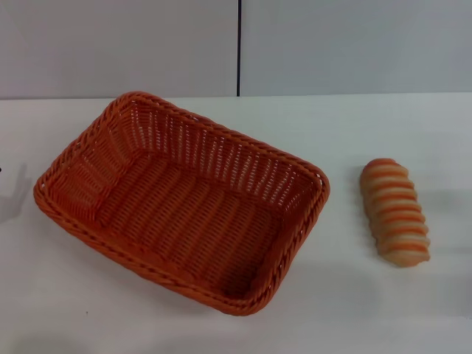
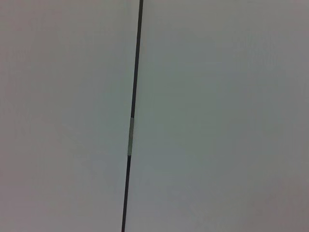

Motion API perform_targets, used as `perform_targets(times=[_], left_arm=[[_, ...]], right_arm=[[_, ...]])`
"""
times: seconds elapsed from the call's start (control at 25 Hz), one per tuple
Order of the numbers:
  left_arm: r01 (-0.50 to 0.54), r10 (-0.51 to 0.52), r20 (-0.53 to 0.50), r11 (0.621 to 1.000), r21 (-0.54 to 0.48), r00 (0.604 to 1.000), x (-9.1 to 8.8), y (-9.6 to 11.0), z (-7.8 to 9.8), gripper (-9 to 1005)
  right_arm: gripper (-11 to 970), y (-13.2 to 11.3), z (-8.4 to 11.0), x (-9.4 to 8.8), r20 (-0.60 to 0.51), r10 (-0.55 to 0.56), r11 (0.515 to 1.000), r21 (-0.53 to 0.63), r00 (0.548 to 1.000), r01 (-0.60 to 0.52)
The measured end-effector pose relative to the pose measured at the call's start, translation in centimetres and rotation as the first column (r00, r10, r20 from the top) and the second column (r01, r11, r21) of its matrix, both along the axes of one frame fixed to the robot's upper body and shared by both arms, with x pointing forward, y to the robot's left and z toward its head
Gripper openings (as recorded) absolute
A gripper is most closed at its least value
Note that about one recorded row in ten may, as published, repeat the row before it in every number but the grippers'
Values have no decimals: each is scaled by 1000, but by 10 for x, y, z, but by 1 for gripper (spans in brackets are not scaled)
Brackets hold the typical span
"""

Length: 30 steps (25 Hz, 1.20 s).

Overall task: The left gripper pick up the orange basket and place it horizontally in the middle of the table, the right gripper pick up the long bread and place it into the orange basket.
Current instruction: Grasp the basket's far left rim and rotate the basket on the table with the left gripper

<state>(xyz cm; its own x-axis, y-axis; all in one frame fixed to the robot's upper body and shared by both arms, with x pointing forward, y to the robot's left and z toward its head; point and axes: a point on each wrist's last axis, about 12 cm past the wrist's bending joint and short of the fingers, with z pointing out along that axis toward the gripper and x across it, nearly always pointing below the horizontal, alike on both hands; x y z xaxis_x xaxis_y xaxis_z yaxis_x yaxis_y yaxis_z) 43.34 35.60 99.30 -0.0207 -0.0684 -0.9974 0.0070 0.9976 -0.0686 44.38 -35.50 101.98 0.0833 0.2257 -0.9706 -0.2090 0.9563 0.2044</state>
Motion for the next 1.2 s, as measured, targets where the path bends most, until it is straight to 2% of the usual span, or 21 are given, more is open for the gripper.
perform_targets(times=[0.4,0.6,0.64,0.72,0.76,0.8,0.84,0.88,0.92,1.0,1.04,1.08,1.12,1.2], left_arm=[[1,-1,0,1000,2,1000,1,0,0,801],[63,-63,3,997,32,998,5,3,5,795],[171,-172,8,984,41,985,14,13,17,794],[220,-220,6,975,30,975,19,20,24,791],[282,-282,-5,959,16,959,28,32,40,790],[282,-282,-5,959,16,959,28,32,40,789],[356,-356,-36,934,4,934,41,45,63,788],[356,-356,-36,934,4,934,41,45,63,787],[414,-413,-74,910,4,908,53,52,85,785],[441,-439,-99,897,4,893,59,54,97,783],[476,-469,-142,879,14,872,67,55,113,782],[489,-479,-165,872,21,862,70,55,121,781],[523,-499,-237,850,51,834,79,53,144,779],[537,-495,-294,840,78,818,84,51,160,777]], right_arm=[[708,2,0,1,0,2,1000,6,1000,-2],[708,3,0,4,3,5,1000,9,1000,-5],[708,3,1,4,4,5,1000,10,1000,-5],[708,3,1,4,5,6,1000,11,1000,-6],[708,3,1,4,5,6,1000,11,1000,-6],[708,3,1,4,5,5,1000,11,1000,-5],[707,3,0,3,4,2,1000,12,1000,-2],[707,3,0,3,4,2,1000,12,1000,-2],[707,2,0,3,3,-3,1000,12,1000,3],[707,2,0,2,3,-6,1000,13,1000,6],[707,2,0,2,3,-7,1000,13,1000,7],[707,1,0,2,4,-9,1000,13,1000,8],[707,1,0,3,5,-9,1000,14,1000,9],[707,2,1,3,6,-8,1000,15,1000,8]])
